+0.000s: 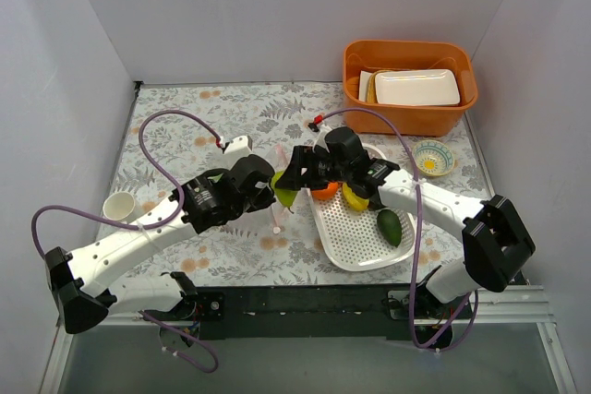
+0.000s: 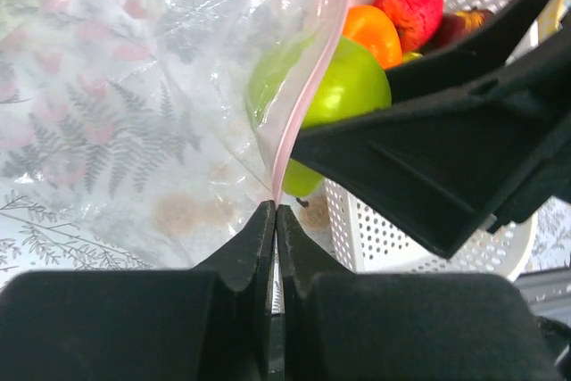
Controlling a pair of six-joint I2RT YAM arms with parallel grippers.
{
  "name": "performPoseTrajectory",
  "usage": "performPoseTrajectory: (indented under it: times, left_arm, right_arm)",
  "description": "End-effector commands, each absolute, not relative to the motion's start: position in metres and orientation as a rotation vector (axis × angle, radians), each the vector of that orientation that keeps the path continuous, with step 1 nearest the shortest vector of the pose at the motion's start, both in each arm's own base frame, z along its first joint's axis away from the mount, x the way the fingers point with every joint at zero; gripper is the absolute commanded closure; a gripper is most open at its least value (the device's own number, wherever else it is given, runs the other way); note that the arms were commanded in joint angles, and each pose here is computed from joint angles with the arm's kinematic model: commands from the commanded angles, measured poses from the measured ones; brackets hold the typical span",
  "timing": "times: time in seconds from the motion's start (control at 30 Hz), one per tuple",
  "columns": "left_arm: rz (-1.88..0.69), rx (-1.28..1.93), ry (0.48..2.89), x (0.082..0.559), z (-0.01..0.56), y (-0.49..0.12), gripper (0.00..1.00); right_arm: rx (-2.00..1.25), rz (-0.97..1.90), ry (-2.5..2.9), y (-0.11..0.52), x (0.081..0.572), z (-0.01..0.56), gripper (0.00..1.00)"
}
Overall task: Place the food in the zip-top bag and seal the zipper
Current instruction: Place the fake fruit in the zipper food storage bag.
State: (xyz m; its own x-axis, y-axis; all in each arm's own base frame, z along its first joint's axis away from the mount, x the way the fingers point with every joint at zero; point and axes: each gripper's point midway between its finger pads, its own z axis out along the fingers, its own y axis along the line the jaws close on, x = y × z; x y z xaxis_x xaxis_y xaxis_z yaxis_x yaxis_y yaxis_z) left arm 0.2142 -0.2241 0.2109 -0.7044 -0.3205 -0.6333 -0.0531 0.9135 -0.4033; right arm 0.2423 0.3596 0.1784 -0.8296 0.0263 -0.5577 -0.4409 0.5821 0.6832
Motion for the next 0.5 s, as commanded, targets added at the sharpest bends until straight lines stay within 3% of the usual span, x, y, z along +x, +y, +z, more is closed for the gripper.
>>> performPoseTrajectory:
  times: [0.0,0.47]
  left_arm:
    - [-0.422,-0.383,2.245,0.220,0.233,-0.203,1.00]
    - [-0.503,-0.347,2.252,0.217,0.237,-0.216,1.00]
  right_arm:
    - [-0.412,1.242,2.224,0.375,0.236,0.201,0.55]
    - [-0.400,1.241,2.189,0.398,0.237,0.209,0.54]
